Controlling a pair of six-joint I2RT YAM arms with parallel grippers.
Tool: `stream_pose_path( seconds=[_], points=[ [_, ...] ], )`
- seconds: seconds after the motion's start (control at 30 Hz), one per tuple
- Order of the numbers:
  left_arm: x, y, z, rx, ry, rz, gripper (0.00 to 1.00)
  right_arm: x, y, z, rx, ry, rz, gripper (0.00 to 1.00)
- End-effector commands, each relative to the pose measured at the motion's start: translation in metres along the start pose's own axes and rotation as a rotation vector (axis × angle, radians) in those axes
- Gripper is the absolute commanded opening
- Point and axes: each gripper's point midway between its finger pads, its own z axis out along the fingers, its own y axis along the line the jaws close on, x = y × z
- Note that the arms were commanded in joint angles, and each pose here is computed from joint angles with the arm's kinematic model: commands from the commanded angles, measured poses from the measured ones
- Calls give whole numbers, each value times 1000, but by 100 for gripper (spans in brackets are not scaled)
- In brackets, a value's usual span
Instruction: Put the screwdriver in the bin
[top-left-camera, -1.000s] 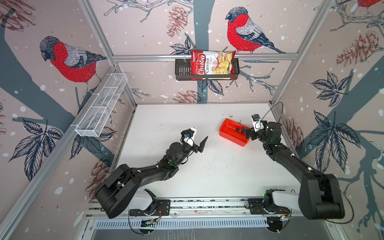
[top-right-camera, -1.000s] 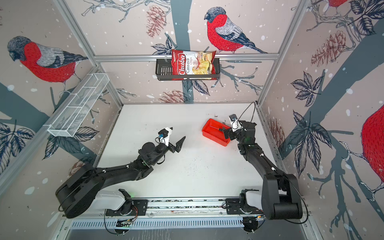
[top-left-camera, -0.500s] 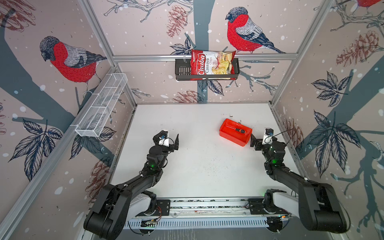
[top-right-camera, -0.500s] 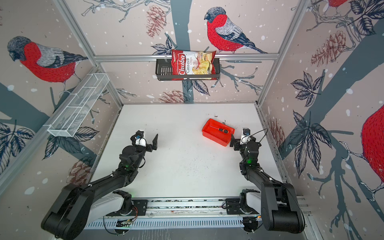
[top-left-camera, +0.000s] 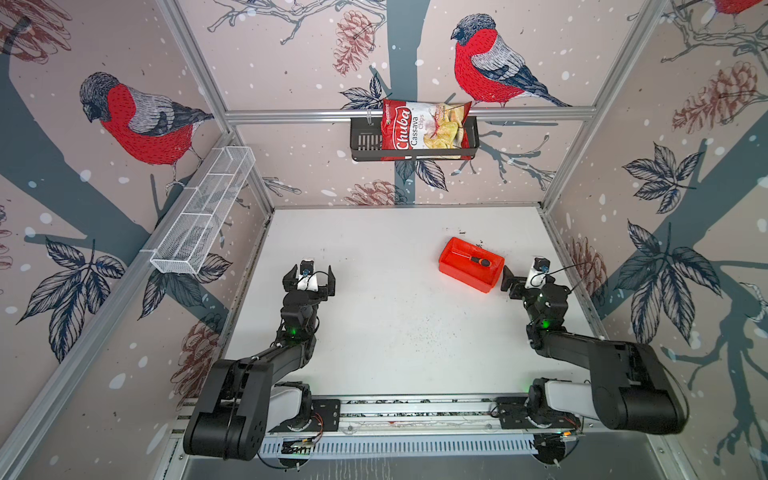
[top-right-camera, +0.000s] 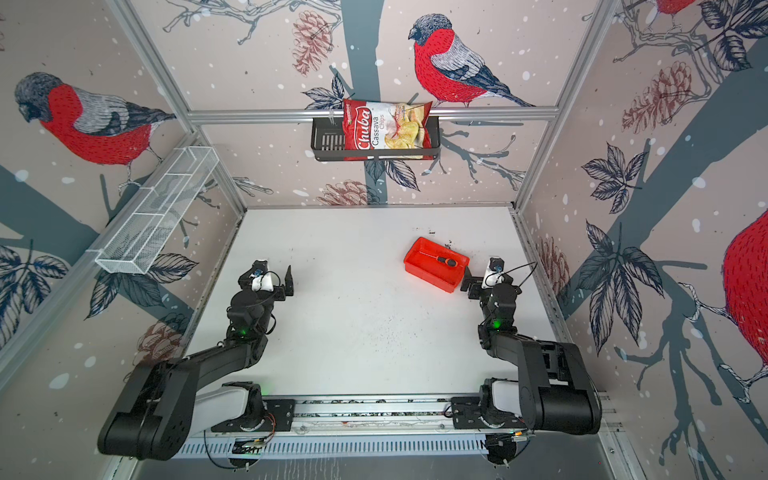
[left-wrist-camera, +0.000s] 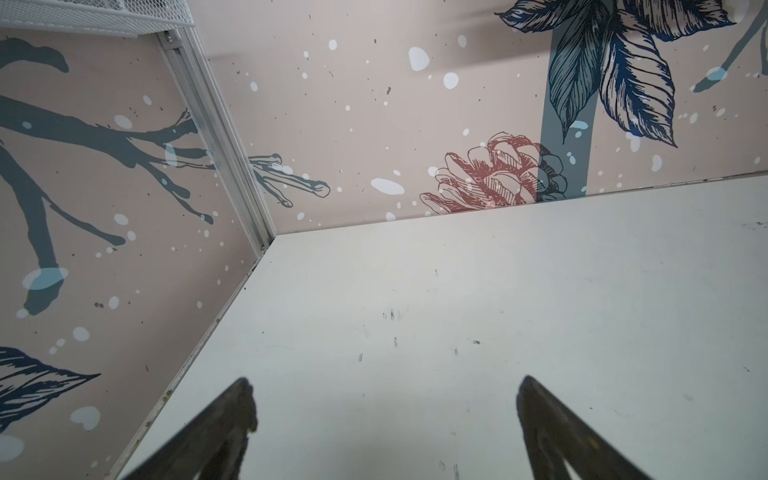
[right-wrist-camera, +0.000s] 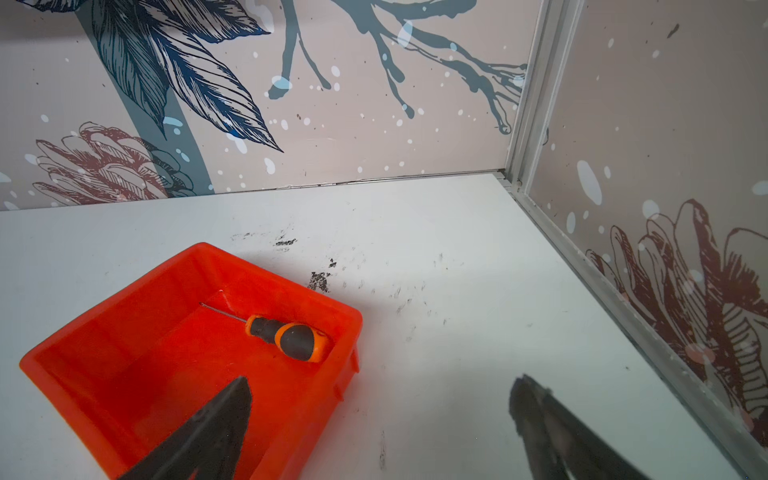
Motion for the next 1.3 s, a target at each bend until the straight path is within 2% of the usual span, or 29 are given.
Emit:
stream_pose_path(
  seconds=[0.0, 0.17, 0.27, 0.43, 0.6, 0.7, 1.27],
  points=[
    [-17, -1, 3, 15, -58, -11, 97, -12, 0, 4, -11, -37, 14, 99],
    [0, 6, 1, -35, -4, -39, 97, -11, 1, 7, -26, -28, 22, 99],
    [8, 7, -1, -43, -10, -64, 97, -14, 0, 2, -34, -83, 49, 99],
    [23, -2, 13, -10, 12, -77, 98, -5, -1, 5, -31, -72, 49, 99],
    [38, 7, 24, -49, 39, -107, 100, 2, 1, 11, -41, -60, 46, 99],
    [41, 16, 28, -98, 57, -131, 100, 4, 0, 12, -30, -50, 48, 99],
    [41, 17, 27, -101, 50, -128, 100, 5, -4, 14, 10, -42, 48, 98]
  ],
)
